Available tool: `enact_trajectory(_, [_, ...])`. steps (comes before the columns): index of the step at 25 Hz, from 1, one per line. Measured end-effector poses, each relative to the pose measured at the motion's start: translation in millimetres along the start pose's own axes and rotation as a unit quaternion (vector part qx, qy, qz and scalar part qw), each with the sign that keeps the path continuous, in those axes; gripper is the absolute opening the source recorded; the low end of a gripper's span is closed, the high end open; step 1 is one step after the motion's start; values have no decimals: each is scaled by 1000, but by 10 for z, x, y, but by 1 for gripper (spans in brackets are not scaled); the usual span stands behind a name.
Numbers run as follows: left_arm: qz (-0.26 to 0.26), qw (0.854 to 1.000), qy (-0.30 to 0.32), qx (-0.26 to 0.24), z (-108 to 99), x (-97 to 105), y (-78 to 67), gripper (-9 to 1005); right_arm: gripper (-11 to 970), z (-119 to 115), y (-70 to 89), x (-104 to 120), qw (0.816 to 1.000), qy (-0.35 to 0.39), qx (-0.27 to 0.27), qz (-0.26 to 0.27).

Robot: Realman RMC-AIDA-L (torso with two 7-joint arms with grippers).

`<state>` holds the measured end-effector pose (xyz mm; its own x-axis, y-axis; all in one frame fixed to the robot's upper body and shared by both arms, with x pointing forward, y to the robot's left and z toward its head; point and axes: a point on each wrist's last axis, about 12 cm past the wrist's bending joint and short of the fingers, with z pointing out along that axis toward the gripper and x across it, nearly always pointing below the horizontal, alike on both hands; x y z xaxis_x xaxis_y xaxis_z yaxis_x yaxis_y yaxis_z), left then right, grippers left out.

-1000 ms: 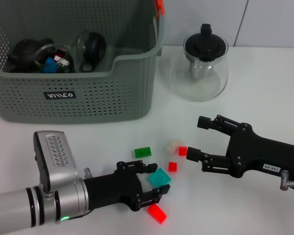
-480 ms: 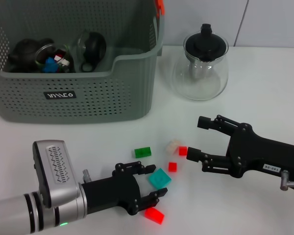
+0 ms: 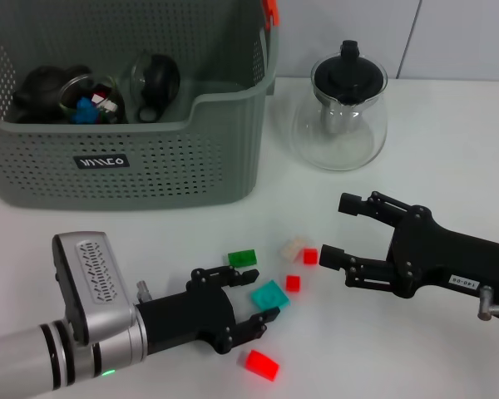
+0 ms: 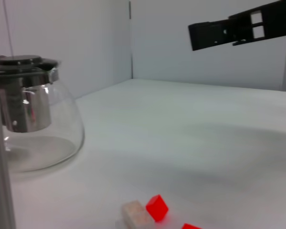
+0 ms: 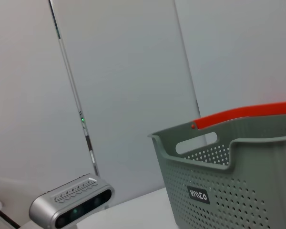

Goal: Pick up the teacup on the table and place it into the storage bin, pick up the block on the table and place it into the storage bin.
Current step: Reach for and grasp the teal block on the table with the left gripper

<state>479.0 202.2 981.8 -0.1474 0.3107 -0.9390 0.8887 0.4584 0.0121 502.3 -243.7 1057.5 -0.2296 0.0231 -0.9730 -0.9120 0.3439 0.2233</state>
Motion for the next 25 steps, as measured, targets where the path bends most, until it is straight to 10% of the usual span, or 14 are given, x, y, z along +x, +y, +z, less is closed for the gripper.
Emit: enact_trajectory(25, [16, 1000, 8, -2, 50, 29, -48, 590, 942, -22, 10, 11, 1000, 0, 1, 2])
